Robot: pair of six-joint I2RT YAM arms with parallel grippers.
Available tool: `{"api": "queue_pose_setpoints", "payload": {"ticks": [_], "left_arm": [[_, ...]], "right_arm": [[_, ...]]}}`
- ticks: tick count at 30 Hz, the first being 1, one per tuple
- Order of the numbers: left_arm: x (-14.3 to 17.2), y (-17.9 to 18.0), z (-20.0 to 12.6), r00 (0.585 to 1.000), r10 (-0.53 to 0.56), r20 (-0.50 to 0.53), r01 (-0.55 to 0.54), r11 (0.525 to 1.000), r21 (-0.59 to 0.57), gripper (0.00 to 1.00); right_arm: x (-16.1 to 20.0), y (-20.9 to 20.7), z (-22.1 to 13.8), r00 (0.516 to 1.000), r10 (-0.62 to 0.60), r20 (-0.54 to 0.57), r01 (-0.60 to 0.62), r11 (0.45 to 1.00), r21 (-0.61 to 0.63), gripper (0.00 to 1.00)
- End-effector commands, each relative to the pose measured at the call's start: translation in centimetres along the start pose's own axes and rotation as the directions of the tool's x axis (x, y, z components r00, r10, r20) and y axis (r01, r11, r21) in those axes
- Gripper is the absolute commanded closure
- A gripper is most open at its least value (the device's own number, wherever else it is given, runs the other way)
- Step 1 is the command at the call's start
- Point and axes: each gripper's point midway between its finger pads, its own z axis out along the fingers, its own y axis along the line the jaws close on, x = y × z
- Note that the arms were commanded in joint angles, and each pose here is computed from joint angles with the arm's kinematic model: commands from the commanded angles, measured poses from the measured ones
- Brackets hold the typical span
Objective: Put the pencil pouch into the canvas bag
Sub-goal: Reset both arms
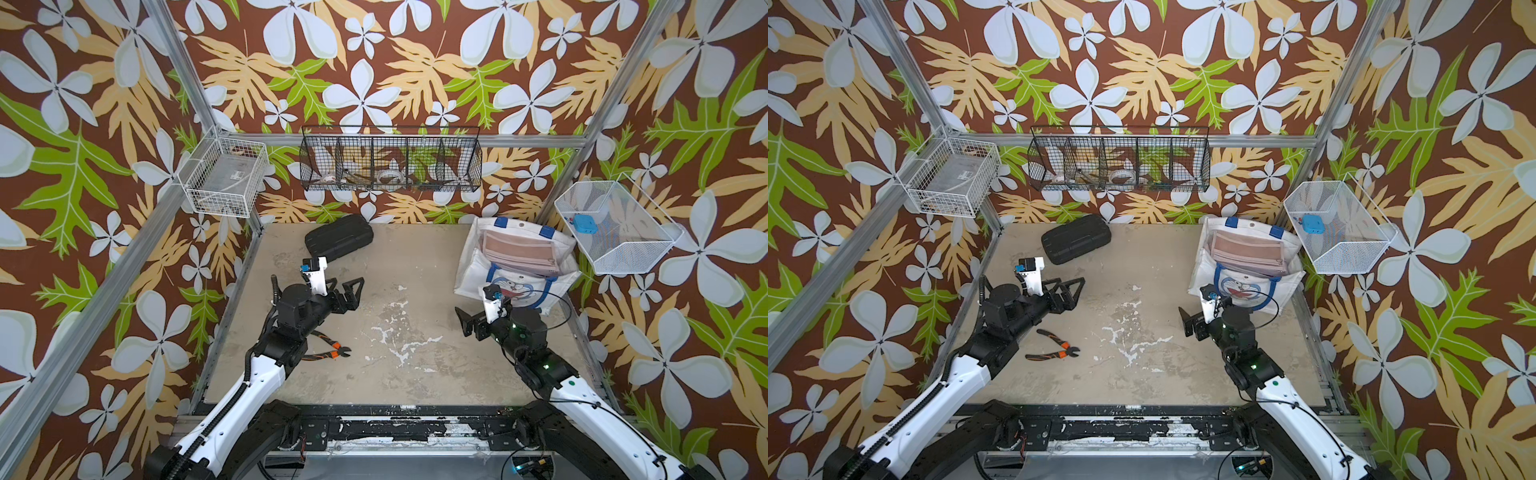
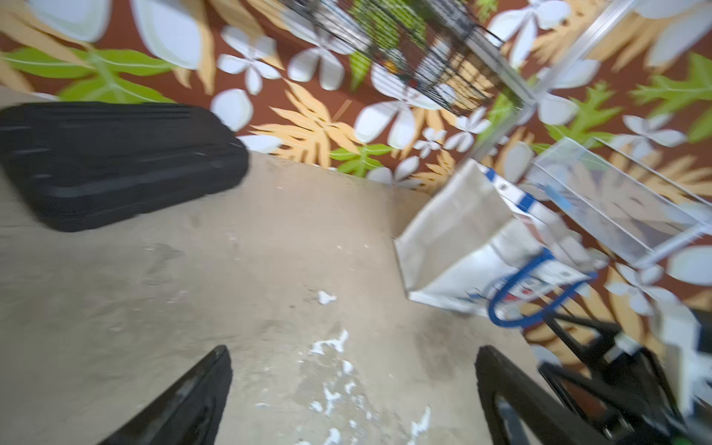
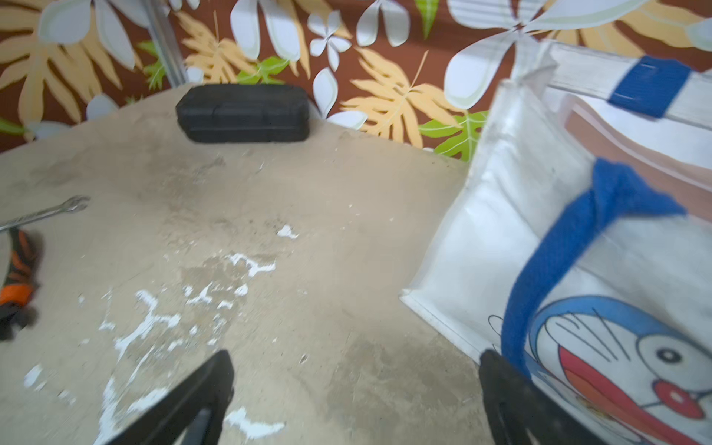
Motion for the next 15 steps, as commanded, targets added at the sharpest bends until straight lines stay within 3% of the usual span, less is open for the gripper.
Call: {"api": "queue_pose_setpoints", "payload": {"ticks": [1,4,8,11,15], "left_arm": [[-0.4,6.3,-0.1,0.996,-0.021,0.085,0.044,0.962,-0.27,0.0],[0.7,11.5,-1.2,0.988,-0.039,0.151,0.1,0.901,-0.423,0.0],[0.4,15.9,-3.3,0.968,0.039,0.246,0.104,0.834,-0.542,0.0],[0.2,17.4,-3.0,0.973,0.08,0.218,0.06,0.819,-0.57,0.0],[-1.4,18.8,-5.2,0.922,0.204,0.329,0.068,0.752,-0.655,0.0]], "right_arm": [[-1.9,-3.7,-0.6,0.981,0.058,0.183,-0.096,0.974,0.203,0.0],[-0.3,-8.4,-0.9,0.97,0.099,0.223,-0.174,0.922,0.347,0.0],[1.3,-13.8,-0.8,0.947,0.186,0.261,-0.286,0.856,0.431,0.0],[2.5,-15.1,-0.7,0.958,0.137,0.25,-0.249,0.831,0.498,0.0],[3.7,-15.3,-0.5,0.968,0.075,0.239,-0.195,0.828,0.527,0.0]]}}
